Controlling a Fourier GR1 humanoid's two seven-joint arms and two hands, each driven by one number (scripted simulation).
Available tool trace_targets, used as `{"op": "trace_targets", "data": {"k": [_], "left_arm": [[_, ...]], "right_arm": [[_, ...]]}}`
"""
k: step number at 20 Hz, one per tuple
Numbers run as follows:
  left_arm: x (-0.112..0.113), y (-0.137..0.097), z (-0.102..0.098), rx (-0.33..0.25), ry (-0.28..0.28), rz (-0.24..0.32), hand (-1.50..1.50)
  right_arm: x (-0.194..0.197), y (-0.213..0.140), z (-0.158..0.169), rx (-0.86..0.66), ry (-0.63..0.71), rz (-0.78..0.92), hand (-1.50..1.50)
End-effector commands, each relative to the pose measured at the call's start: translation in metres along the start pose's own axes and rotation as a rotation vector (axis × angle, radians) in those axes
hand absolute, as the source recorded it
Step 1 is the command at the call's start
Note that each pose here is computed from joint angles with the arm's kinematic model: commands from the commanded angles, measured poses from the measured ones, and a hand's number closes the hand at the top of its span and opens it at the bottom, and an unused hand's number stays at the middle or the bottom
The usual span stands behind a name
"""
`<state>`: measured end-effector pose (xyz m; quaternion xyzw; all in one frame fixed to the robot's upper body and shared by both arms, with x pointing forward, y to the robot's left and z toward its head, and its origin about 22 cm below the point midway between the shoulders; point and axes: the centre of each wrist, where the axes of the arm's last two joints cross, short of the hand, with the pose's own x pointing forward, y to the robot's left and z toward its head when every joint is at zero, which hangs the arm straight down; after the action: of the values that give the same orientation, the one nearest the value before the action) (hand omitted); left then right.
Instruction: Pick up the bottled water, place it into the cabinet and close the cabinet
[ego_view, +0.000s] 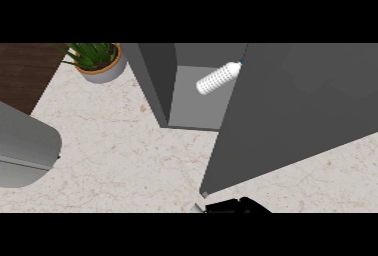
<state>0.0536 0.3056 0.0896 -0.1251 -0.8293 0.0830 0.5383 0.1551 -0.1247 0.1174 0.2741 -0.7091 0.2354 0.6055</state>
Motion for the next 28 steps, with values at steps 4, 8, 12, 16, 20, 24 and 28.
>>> {"op": "trace_targets", "data": {"k": [4, 8, 12, 16, 20, 24, 28], "left_arm": [[0.030, 0.013, 0.005, 0.000, -0.025, 0.030, -1.50], [0.032, 0.025, 0.015, 0.022, -0.036, 0.043, -1.50], [0.035, 0.033, 0.030, 0.042, -0.034, 0.037, -1.50], [0.041, 0.045, 0.038, 0.051, -0.043, 0.043, -1.50], [0.062, 0.036, 0.023, 0.040, -0.053, 0.033, -1.50], [0.056, 0.044, 0.041, 0.043, -0.058, 0.043, -1.50], [0.058, 0.041, 0.041, 0.030, -0.042, 0.031, -1.50]], "right_arm": [[0.029, -0.013, -0.059, 0.004, -0.027, -0.113, 1.50], [0.027, -0.045, -0.090, -0.005, -0.035, -0.192, 1.50], [0.019, -0.076, -0.122, -0.030, -0.047, -0.179, 1.50], [0.027, -0.103, -0.141, -0.024, -0.001, -0.180, 1.50], [0.016, -0.125, -0.157, 0.001, -0.003, -0.164, 1.50], [0.033, -0.131, -0.180, 0.054, 0.017, -0.161, 1.50], [0.013, -0.137, -0.190, 0.042, 0.034, -0.129, 1.50]]}}
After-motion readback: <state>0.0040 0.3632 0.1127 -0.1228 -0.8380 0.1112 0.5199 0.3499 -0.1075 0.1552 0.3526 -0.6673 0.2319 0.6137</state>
